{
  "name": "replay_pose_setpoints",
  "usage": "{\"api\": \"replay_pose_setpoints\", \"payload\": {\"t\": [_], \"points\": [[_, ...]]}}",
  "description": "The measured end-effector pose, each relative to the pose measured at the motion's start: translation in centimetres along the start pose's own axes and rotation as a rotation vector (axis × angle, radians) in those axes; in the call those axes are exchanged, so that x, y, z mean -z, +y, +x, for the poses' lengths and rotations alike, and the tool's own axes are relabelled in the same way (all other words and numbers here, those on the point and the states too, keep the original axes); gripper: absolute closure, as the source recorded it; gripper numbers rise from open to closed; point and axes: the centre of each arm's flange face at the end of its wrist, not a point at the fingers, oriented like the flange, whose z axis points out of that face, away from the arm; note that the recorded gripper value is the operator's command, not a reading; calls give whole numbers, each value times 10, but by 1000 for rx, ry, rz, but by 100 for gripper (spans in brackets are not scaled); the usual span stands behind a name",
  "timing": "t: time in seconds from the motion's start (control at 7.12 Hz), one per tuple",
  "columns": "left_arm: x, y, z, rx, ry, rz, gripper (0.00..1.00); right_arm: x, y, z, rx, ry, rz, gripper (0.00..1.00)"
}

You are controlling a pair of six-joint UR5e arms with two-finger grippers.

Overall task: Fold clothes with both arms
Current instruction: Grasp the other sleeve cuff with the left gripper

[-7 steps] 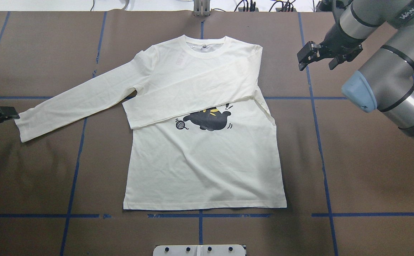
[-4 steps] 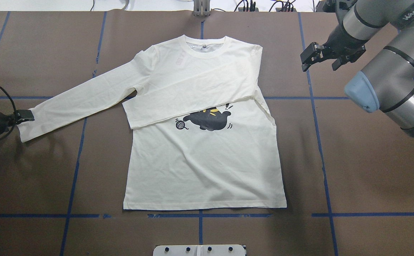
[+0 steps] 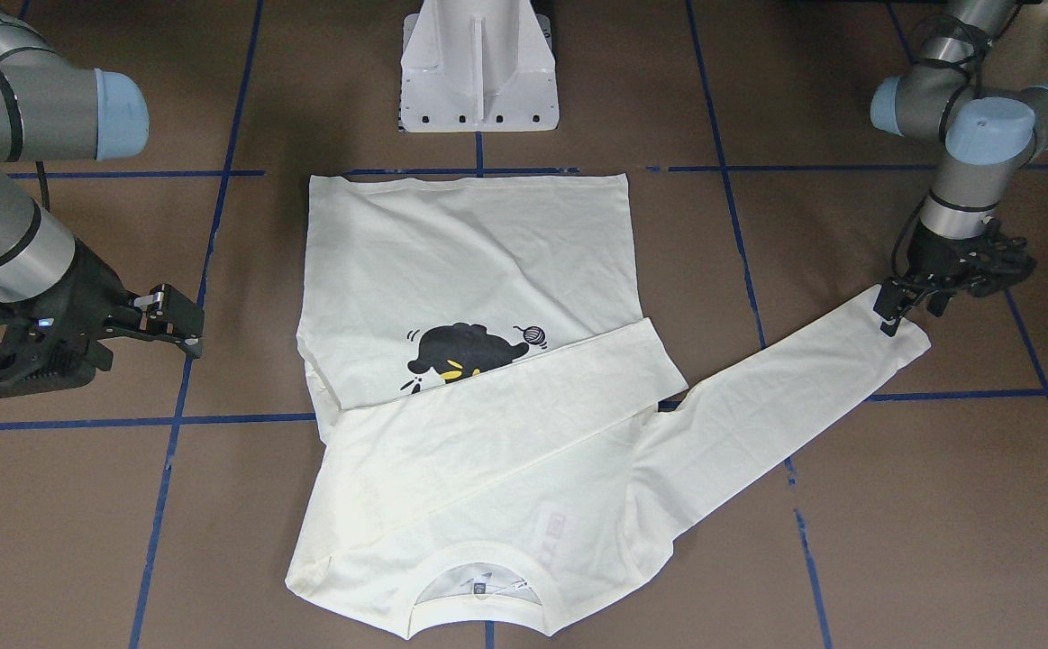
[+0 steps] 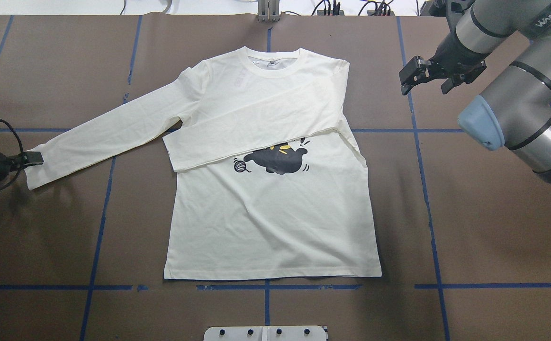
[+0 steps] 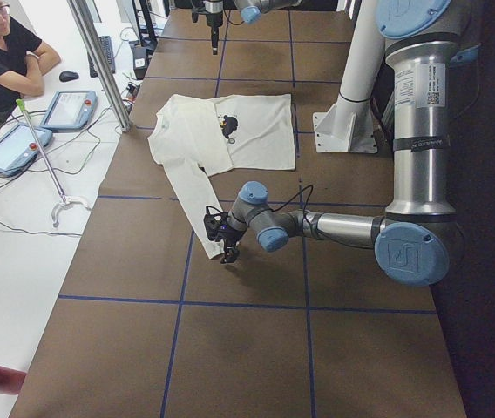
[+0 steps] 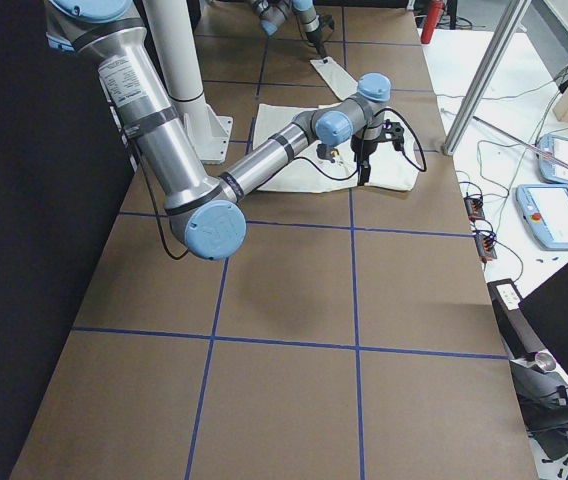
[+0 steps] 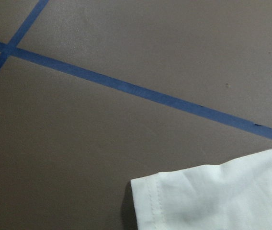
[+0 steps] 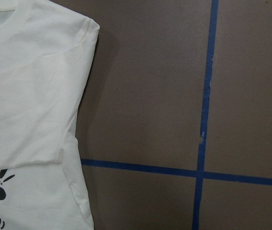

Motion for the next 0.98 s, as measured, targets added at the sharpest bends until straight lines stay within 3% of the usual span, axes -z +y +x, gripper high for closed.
{"api": "replay_pose_setpoints", "payload": {"t": [0.28, 0.42, 0.7, 0.84, 0.98], "points": [[0, 0, 2, 3, 4, -2, 62, 0, 0, 0, -1, 0, 0, 0], [0, 0, 3, 4, 6, -2, 74, 0, 0, 0, 0, -1, 1, 0], [1, -1, 5, 6, 9, -2, 94, 0, 0, 0, 0, -1, 1, 0], [1, 0, 5, 6, 9, -4, 100, 0, 0, 0, 0, -1, 1, 0], [2, 0, 6, 5, 12, -5, 100, 0, 0, 0, 0, -1, 1, 0]]}}
